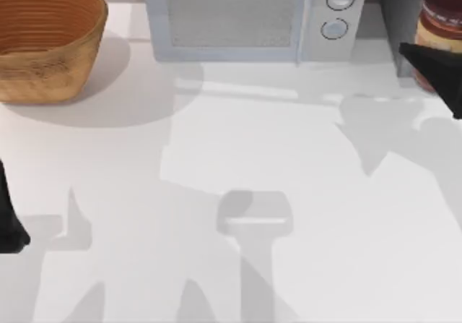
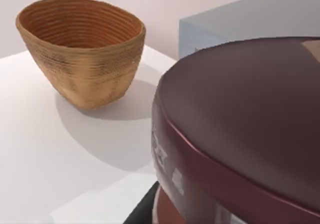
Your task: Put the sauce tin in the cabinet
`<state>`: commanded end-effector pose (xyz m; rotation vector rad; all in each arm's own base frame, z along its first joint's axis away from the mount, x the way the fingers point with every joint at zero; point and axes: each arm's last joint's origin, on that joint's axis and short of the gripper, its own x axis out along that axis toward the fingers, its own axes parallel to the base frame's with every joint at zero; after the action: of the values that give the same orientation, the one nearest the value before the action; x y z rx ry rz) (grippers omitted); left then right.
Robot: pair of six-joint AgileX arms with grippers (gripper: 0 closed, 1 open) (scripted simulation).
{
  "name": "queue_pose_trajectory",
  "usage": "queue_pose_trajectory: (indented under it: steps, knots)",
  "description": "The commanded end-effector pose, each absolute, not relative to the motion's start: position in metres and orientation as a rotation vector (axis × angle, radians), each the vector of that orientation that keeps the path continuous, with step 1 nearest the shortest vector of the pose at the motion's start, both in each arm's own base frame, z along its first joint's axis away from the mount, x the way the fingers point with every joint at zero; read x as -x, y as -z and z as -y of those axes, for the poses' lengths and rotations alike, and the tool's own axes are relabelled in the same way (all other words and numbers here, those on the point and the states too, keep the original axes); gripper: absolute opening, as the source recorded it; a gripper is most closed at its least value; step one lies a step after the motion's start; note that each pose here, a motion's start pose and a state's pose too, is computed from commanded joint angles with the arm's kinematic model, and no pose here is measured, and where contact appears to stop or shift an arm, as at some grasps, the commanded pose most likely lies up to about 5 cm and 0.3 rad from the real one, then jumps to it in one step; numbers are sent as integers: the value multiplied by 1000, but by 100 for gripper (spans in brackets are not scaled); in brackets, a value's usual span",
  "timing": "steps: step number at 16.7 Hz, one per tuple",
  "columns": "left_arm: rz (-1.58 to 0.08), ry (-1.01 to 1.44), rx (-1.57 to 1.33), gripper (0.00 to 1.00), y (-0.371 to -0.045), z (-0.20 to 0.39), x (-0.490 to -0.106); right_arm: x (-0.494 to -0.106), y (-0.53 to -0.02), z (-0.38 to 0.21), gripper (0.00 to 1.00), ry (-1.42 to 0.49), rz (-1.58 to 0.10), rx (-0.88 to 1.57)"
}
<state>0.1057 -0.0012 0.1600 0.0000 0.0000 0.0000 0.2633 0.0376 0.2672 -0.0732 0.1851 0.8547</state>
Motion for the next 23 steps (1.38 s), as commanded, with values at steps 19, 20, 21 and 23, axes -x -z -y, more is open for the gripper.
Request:
queue_pose_trajectory:
  steps: [19, 20, 21, 23]
  knots:
    - [0, 0, 0, 100, -160, 1, -106, -106, -160, 1, 0, 0, 0, 0]
    - [0, 0, 0, 100, -160, 1, -106, -106, -160, 1, 0, 0, 0, 0]
    - [0, 0, 0, 100, -160, 1, -106, -106, -160, 1, 0, -3, -2, -1]
    - [0, 0, 0, 100, -160, 1, -106, -106, -163, 1, 0, -5, -3, -1]
